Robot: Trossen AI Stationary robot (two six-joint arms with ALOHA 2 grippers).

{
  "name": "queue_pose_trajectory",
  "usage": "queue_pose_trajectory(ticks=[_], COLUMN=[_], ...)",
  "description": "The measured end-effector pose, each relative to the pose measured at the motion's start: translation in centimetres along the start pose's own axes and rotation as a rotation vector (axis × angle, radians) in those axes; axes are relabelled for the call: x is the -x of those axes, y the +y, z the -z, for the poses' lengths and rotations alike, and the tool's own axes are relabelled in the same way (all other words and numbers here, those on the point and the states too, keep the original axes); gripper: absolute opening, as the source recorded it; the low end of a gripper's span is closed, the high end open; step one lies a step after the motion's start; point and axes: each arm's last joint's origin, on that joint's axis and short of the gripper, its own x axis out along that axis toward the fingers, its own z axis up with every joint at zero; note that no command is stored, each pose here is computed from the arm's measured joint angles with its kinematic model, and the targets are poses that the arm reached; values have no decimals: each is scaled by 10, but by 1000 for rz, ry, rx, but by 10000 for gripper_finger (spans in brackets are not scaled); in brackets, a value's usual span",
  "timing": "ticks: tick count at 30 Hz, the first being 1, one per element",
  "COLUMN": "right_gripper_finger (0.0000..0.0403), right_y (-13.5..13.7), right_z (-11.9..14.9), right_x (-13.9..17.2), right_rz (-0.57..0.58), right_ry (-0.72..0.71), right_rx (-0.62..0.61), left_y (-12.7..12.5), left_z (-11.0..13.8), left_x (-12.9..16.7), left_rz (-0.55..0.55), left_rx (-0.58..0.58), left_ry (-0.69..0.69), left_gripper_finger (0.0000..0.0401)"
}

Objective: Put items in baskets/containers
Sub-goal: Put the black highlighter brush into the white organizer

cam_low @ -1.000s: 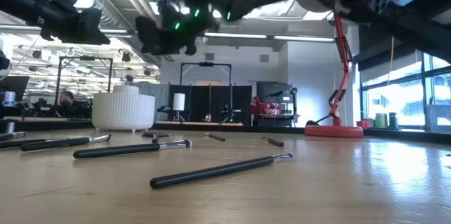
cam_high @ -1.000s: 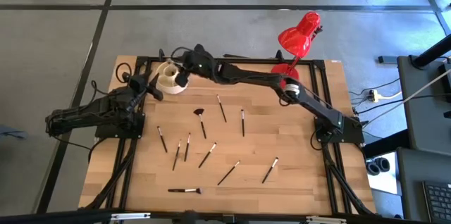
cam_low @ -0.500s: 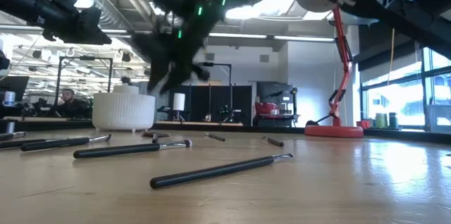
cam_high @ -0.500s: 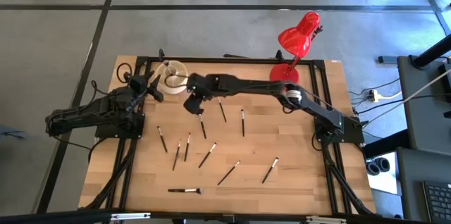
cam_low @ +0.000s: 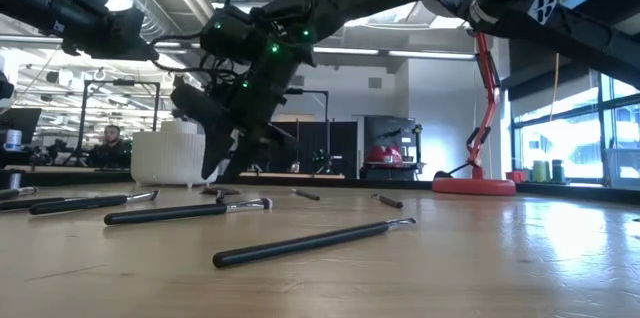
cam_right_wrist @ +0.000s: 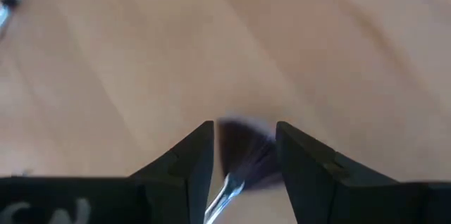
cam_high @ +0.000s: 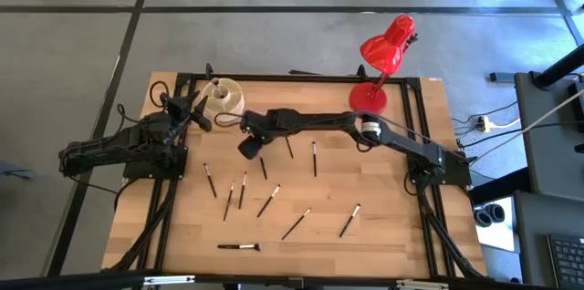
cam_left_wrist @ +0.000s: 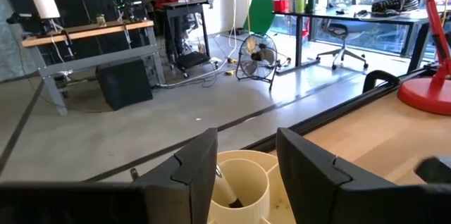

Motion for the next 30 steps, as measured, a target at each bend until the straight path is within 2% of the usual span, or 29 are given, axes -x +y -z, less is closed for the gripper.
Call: queue_pose_trajectory(ticks=[6,9,15,20,26,30], right_gripper_finger=[150,136,70,9,5,4], right_y=[7,6,-3,-5,-3,-1], right_z=[8,10,9,9,2,-8], right_x=[-2,-7,-24,-26,-16,3], right_rz=[9,18,-10,1,5,61], right_ry=[23,26,35,36,-3,-86], right_rx=[20,21,6,49,102,147], left_y=[0,0,0,0,0,0], left_z=[0,0,0,0,0,0], left_x=[0,0,0,0,0,0], left_rz=[-2,-1,-1,-1,1,2], left_rx=[-7,-7,-7,-6,-6,-7], left_ry=[0,0,0,-1,-1,0], left_gripper_finger=[143,143,143,143,143,143])
